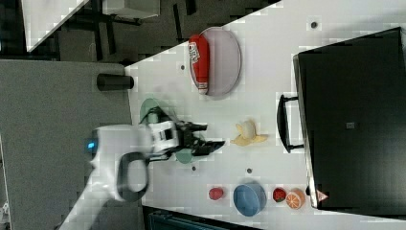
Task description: Pick Banana and place it in mug.
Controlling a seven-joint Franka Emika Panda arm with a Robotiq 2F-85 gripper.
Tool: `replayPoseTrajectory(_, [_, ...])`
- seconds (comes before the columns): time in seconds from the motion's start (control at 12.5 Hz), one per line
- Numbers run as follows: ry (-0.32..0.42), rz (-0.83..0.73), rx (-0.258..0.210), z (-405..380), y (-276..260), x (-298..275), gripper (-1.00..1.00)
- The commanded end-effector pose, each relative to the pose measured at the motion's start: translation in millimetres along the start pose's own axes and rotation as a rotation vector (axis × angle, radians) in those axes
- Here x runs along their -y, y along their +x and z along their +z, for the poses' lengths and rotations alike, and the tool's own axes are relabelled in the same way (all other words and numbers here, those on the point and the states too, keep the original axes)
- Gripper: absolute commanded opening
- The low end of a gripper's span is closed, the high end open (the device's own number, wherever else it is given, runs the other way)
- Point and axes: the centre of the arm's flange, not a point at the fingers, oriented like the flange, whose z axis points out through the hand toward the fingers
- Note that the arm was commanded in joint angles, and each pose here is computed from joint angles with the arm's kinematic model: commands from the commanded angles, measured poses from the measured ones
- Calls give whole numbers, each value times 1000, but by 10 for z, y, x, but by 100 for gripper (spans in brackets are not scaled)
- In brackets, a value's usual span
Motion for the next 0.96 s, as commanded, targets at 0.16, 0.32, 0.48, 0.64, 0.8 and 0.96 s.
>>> replayPoseTrajectory(0.16, [12, -136, -11, 641, -52, 7, 100])
replayPoseTrajectory(0.32, [6, -145, -6, 1007, -79, 41, 100])
replayPoseTrajectory(0.48, [-12, -158, 24, 1292, -142, 75, 100])
replayPoseTrajectory(0.64, [1, -163, 4, 1459, -137, 116, 100])
replayPoseTrajectory(0.8, [11, -167, -12, 1589, -155, 130, 100])
replayPoseTrajectory(0.96, [9, -173, -5, 1629, -184, 145, 90])
